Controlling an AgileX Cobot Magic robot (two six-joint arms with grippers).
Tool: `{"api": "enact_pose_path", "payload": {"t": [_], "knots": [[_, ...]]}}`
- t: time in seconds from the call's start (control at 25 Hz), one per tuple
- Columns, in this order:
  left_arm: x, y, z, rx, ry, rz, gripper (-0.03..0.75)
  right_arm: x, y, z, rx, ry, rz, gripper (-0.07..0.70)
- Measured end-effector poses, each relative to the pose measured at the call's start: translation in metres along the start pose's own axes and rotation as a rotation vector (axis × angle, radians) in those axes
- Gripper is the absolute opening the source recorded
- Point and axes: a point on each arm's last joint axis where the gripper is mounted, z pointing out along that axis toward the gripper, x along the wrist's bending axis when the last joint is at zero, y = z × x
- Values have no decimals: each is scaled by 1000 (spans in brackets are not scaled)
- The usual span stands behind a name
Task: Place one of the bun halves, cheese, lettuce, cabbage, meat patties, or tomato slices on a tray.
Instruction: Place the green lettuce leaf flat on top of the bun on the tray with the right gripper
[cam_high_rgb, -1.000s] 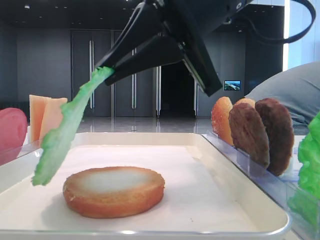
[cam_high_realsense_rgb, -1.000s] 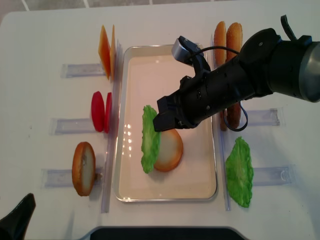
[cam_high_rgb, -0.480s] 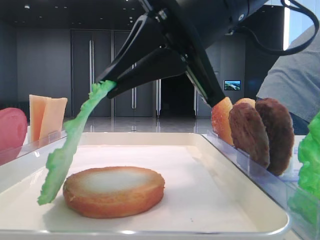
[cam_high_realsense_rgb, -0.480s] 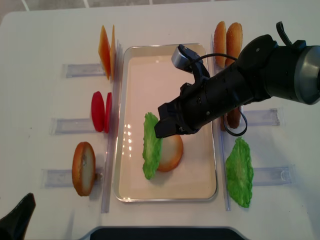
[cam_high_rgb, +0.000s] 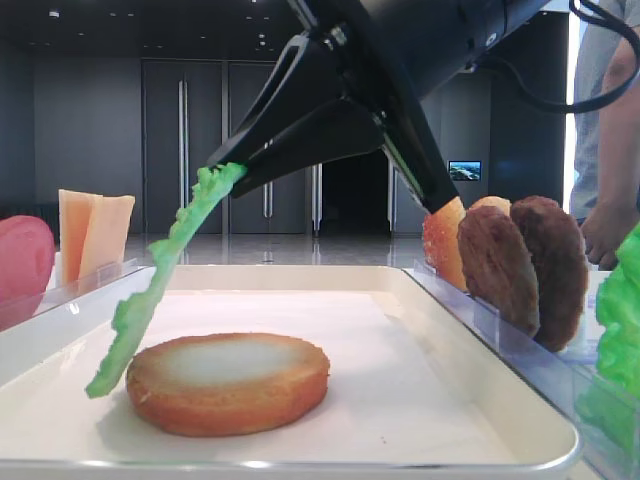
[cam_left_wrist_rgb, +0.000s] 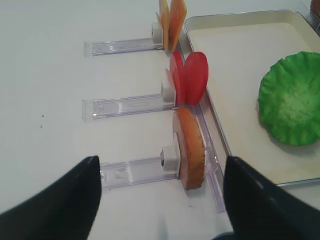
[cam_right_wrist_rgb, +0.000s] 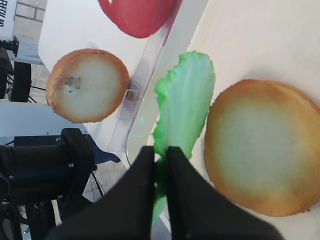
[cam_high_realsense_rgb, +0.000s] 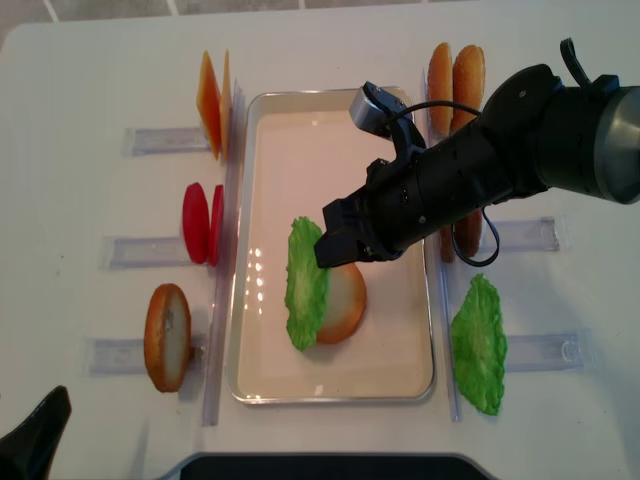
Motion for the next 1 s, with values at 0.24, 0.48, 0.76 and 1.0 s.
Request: {"api": "enact_pose_path", "payload": {"t": [0.24,0.48,0.76,1.0], "knots": [[0,0,0,0,0,0,580,0,0,0,4,-4,-12,65],[0,0,0,0,0,0,580,-3,-2,1,26,-26,-39,65],[0,0,0,0,0,0,580,-6,-3,1,35,-51,-59,65],[0,0,0,0,0,0,580,-6,-3,1,41,-45,-58,65]]}}
